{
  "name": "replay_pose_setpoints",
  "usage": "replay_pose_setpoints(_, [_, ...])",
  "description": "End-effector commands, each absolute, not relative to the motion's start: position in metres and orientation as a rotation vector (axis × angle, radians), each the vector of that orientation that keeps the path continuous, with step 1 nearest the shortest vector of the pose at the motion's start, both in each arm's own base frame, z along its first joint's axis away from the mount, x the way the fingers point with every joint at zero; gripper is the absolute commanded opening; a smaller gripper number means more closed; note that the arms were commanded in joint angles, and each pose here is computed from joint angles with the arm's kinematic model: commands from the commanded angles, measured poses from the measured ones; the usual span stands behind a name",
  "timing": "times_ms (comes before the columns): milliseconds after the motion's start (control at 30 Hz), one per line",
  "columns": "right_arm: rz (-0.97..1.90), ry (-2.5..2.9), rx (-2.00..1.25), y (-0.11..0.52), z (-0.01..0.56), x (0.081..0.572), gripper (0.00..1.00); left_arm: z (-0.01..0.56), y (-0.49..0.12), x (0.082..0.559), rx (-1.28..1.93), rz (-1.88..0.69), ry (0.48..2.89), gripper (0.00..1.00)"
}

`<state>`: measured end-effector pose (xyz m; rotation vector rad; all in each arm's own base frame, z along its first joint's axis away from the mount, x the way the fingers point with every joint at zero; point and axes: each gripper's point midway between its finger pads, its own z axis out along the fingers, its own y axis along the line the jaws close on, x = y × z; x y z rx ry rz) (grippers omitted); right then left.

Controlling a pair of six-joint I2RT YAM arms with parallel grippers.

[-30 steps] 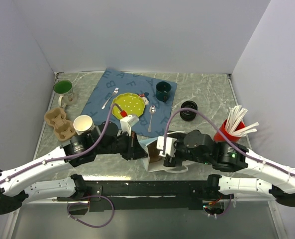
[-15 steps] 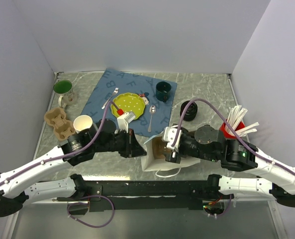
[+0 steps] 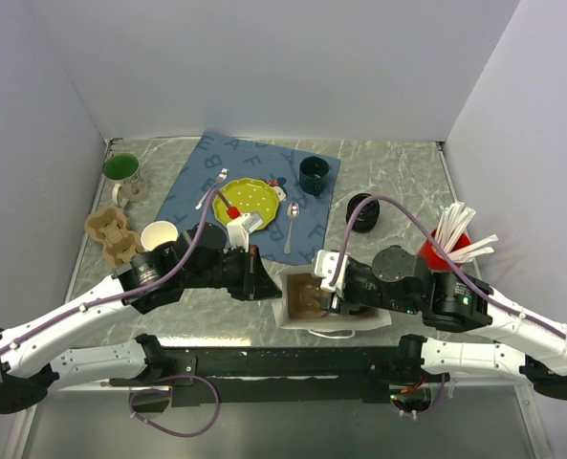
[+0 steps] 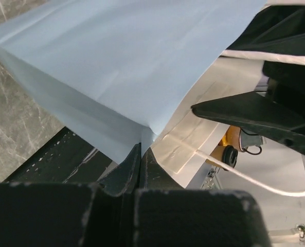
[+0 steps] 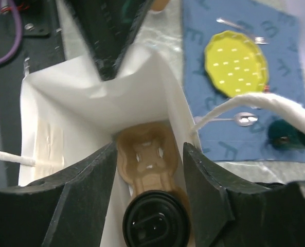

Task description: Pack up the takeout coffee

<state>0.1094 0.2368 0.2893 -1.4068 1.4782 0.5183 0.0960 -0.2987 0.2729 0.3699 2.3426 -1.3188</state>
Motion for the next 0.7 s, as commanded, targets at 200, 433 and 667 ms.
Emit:
replay_pose_setpoints(200, [0.641, 1.56, -1.435, 0.246, 0.265, 0.093, 0.59, 0.294, -0.302, 0.094, 0.337, -1.395, 2.311, 0.01])
replay_pose_setpoints(433, [0.609, 1.595, -1.444, 0.249, 0.244, 0.098, 0.57, 0.28, -0.298, 0.1, 0.281, -1.33, 2.383, 0.07])
replay_pose_setpoints(667, [0.635, 1.53, -1.461, 0.257, 0.267, 0.097, 0.48, 0.275, -0.292, 0.111, 0.238, -1.256, 2.404, 0.23])
